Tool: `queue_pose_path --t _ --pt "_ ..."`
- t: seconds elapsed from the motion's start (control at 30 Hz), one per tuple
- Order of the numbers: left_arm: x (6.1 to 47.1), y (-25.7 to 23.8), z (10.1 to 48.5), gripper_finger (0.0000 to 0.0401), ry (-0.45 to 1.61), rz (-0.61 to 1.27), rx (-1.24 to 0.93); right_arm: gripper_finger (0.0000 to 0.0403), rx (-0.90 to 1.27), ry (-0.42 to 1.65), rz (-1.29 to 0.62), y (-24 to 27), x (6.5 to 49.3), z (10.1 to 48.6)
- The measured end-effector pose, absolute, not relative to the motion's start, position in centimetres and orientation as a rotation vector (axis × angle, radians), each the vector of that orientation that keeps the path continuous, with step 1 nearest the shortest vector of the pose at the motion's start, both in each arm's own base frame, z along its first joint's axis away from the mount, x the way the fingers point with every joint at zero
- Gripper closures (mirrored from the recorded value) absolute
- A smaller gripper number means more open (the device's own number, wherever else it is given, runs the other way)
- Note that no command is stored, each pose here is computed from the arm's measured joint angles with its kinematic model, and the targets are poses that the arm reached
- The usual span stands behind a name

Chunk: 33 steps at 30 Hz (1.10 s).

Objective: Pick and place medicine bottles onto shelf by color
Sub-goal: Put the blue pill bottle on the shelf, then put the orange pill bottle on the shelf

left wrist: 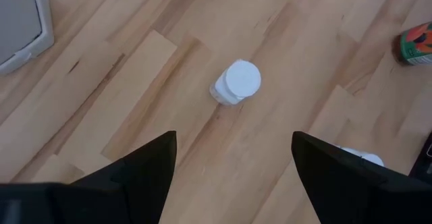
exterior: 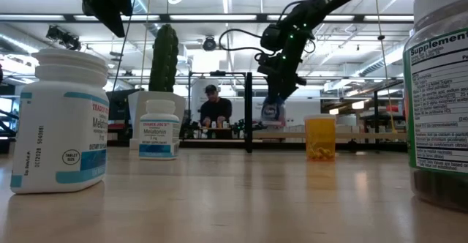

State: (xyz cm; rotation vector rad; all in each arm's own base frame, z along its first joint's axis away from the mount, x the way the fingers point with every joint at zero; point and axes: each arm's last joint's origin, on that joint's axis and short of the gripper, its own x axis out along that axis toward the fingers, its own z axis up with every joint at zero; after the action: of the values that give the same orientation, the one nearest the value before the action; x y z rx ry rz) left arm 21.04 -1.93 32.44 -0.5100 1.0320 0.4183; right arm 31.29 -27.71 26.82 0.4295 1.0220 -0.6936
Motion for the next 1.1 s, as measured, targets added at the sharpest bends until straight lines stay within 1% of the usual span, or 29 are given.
queue_pose_path --t 0.1,0.57,0.67,0.93,1.1 --pt "21.0 -1.9 32.4 0.0103 1.031 0.42 -0.51 0.0197 0.438 1.037 -0.673 -27.5 31.7 26.3" --pt "21.0 -1.9 32.4 0.0103 1.031 0.42 -0.508 0.0194 0.424 1.006 -0.663 -27.3 32.2 26.4" --pt "21.0 -1.9 32.4 0.0103 1.031 0.42 -0.508 0.0183 0.429 1.004 -0.655 -27.3 32.2 26.4" --pt "21.0 -1.9 32.4 0.0103 1.031 0.419 -0.507 0.0139 0.454 0.996 -0.631 -27.0 32.4 26.4" --pt "21.0 -1.9 32.4 0.0103 1.031 0.419 -0.507 0.0128 0.464 1.021 -0.63 -26.6 32.4 26.3"
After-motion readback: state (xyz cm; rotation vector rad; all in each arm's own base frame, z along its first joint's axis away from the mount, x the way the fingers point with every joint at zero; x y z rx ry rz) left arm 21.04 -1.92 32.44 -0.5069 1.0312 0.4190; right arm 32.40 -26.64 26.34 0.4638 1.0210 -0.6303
